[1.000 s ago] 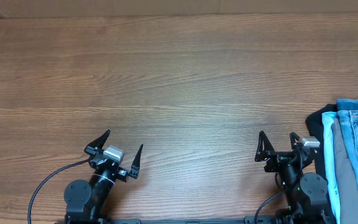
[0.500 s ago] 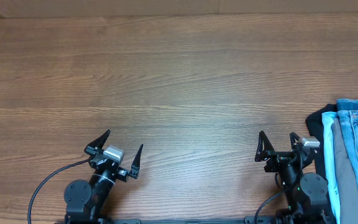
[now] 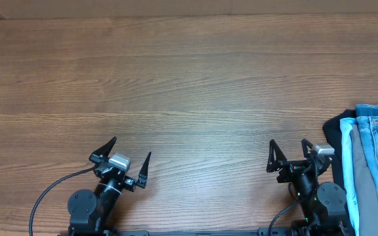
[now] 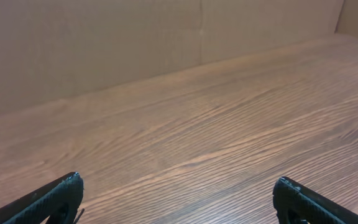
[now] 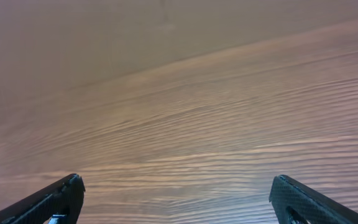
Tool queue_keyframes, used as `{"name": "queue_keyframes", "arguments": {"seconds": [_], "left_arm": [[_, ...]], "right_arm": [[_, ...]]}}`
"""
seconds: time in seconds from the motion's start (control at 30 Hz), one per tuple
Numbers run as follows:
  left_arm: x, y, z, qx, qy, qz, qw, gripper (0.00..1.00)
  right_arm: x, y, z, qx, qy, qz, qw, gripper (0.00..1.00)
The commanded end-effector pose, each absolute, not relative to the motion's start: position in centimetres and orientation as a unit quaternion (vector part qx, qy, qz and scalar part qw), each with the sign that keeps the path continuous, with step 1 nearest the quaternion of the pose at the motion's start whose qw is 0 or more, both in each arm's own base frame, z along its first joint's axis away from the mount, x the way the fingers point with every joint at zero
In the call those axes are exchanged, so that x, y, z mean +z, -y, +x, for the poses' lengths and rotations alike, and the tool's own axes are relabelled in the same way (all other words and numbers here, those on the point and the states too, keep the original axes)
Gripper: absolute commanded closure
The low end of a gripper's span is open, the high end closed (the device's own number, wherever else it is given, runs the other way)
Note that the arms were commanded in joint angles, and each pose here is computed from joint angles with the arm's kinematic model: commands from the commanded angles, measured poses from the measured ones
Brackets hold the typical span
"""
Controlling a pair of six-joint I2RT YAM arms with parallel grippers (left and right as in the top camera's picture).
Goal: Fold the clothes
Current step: 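Reach the right gripper to the jeans waistband at the right edge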
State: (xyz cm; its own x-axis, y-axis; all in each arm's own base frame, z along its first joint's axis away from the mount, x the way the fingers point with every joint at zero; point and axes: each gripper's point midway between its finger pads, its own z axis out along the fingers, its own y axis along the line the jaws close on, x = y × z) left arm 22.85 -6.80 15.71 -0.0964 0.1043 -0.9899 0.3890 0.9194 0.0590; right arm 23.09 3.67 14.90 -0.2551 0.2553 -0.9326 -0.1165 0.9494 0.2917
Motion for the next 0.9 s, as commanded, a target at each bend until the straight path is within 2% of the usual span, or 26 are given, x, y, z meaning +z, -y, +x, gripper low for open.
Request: {"name": "queue_keyframes", "arguments": {"seconds": [0.0, 0.13, 0.27, 0.37, 0.63, 0.7, 0.87], "left_arm": [[15.9, 7.8, 22.5, -0.154, -0.729, 0.159, 0.647, 0.0], [18.8, 9.6, 21.2, -0.213, -0.703, 0.181, 0.654, 0.0], [24.1, 9.5, 19.9, -0.202, -0.667, 0.193, 0.691, 0.0], [27.3, 9.4, 19.2, -0.189, -0.658, 0.202, 0.7, 0.0], [32.8, 7.4, 20.5, -0.163, -0.773, 0.137, 0.597, 0.0], [34.4, 7.0, 21.7, -0.156, -0.809, 0.12, 0.554, 0.0], [36.8, 7.0, 24.3, -0.16, -0.86, 0.106, 0.473, 0.0]], "right_arm": [[15.3, -5.7, 22.6, 0.214, -0.772, 0.022, 0.599, 0.0], [18.5, -6.8, 21.9, 0.254, -0.749, 0.01, 0.612, 0.0], [23.7, -7.2, 20.7, 0.268, -0.717, -0.01, 0.643, 0.0], [26.0, -7.1, 20.2, 0.273, -0.724, 0.0, 0.633, 0.0], [27.6, -7.1, 20.0, 0.25, -0.85, 0.045, 0.462, 0.0], [27.2, -6.4, 20.6, 0.215, -0.895, 0.064, 0.387, 0.0], [26.6, -6.4, 22.8, 0.182, -0.943, 0.059, 0.272, 0.0]]}}
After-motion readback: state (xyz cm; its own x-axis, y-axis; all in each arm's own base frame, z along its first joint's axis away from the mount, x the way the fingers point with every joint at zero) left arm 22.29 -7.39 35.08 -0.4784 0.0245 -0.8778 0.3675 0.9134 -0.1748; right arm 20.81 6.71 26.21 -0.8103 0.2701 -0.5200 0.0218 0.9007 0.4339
